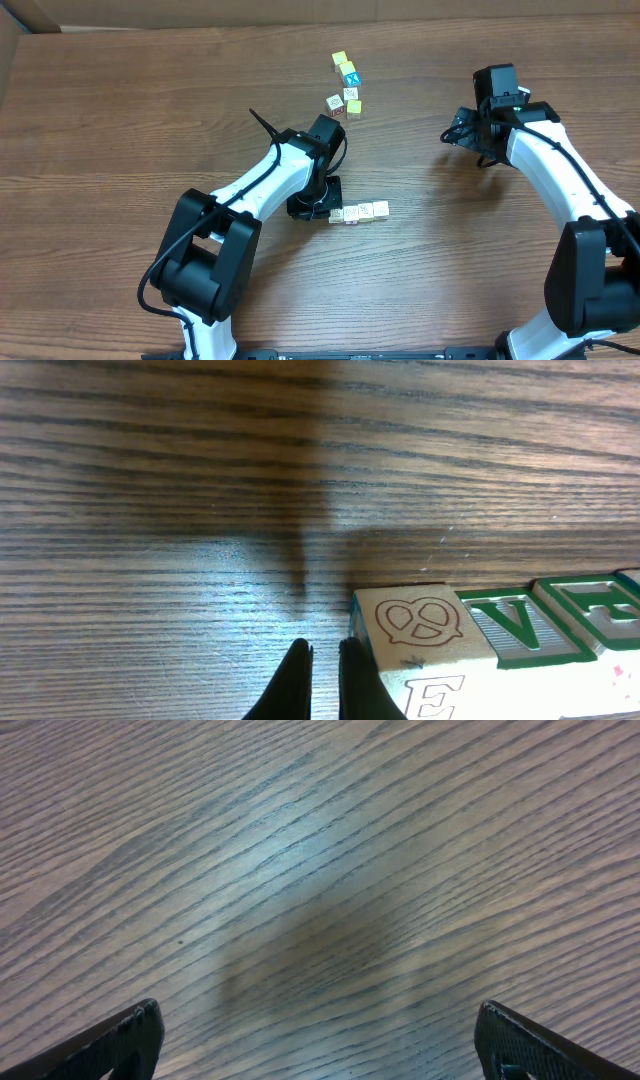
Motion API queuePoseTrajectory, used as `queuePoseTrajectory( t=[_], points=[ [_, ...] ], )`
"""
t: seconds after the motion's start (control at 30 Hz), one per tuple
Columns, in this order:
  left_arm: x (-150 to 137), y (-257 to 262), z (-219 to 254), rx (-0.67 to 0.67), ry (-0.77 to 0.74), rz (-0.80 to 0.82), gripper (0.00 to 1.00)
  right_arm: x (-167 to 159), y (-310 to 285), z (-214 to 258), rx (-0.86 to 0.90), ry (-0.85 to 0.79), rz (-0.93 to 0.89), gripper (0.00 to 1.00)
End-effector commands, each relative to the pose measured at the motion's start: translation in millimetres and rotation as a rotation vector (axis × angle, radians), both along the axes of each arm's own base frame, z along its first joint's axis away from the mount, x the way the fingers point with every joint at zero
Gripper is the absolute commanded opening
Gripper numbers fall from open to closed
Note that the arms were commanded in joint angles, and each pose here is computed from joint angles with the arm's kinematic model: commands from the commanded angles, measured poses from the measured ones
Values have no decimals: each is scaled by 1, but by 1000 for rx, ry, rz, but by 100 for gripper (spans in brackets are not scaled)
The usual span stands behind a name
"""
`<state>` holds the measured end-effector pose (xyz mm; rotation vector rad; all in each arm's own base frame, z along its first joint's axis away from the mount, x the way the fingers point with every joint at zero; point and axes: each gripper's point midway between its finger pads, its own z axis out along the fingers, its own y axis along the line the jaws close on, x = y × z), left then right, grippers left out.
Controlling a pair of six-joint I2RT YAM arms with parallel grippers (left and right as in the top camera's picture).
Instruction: Flip 4 blocks
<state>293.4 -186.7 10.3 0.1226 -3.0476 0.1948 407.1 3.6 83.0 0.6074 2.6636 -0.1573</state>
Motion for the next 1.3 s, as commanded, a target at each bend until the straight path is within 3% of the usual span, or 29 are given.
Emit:
queuePoseTrajectory(
  t=[0.0,0.9,1.07,1.27],
  points=[
    [1,0,4,-3,-13,14,4,6,-1,9,-13,-29,2,100],
    [-23,12,6,35,81,-50,4,6,-1,9,-13,-28,3,100],
    [-19,11,17,20,42,-52,4,6,-1,9,-13,-29,3,100],
    [-3,3,64,-49,-96,-49,4,6,-1,9,-13,-29,2,100]
  ],
)
